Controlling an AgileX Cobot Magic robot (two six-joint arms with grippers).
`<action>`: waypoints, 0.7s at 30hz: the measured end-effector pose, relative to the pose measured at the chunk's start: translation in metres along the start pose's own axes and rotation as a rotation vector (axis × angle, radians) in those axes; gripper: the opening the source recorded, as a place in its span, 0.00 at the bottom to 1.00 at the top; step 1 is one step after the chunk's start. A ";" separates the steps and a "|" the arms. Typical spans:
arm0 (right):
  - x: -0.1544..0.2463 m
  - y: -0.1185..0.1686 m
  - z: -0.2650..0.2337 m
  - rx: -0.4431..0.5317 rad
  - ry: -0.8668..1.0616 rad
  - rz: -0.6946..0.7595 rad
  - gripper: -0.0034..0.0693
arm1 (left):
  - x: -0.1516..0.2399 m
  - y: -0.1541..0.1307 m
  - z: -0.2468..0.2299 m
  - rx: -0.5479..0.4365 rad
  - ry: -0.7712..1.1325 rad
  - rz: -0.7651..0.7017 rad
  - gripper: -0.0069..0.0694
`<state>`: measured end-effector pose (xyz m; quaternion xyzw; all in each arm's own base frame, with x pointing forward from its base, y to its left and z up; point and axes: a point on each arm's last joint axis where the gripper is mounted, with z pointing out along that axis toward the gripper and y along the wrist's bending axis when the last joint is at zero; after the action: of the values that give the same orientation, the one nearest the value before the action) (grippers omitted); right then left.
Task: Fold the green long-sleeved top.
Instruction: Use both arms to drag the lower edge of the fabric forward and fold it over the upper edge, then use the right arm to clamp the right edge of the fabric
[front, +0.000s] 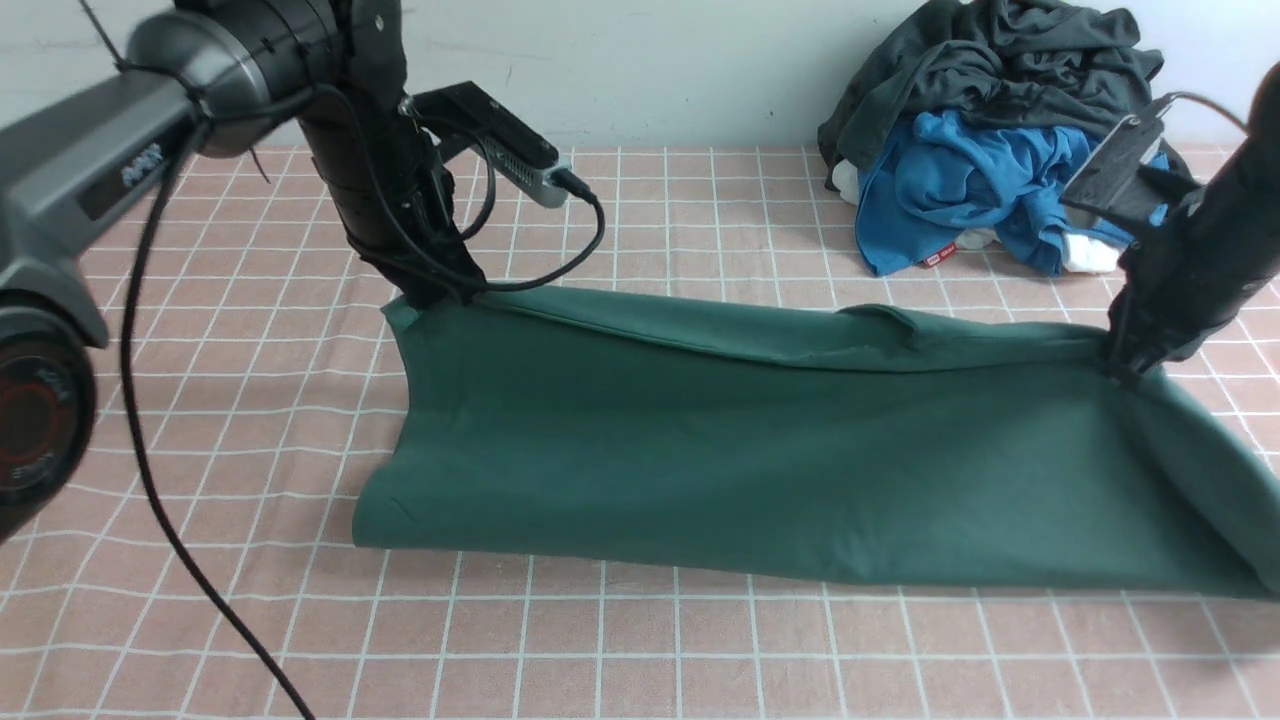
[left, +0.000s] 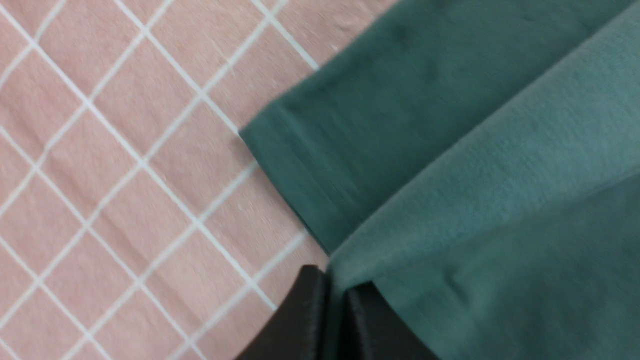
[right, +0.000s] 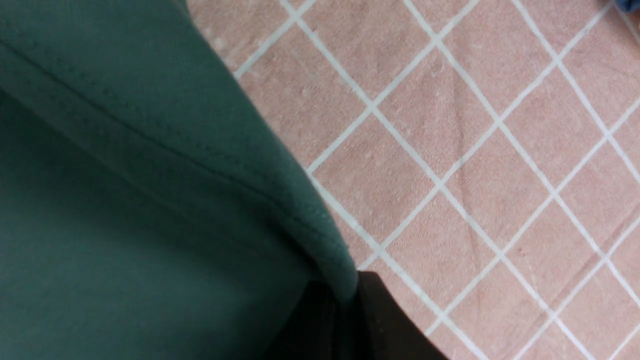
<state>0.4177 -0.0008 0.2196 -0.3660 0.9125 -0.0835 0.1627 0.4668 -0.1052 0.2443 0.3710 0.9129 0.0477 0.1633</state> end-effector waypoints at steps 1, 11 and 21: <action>0.000 0.000 0.000 0.003 -0.003 0.002 0.07 | 0.000 0.000 0.001 -0.002 0.000 0.001 0.12; -0.006 -0.015 0.020 0.109 -0.061 0.164 0.29 | 0.004 0.015 0.040 -0.031 -0.006 -0.062 0.43; -0.026 -0.005 -0.019 0.083 0.007 0.457 0.42 | 0.003 0.025 0.013 -0.016 0.036 -0.298 0.59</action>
<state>0.4318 0.0147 0.2451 -0.1427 0.9680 -0.0834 0.1891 0.4857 -0.0853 0.2362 0.2290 0.9603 0.0367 0.1552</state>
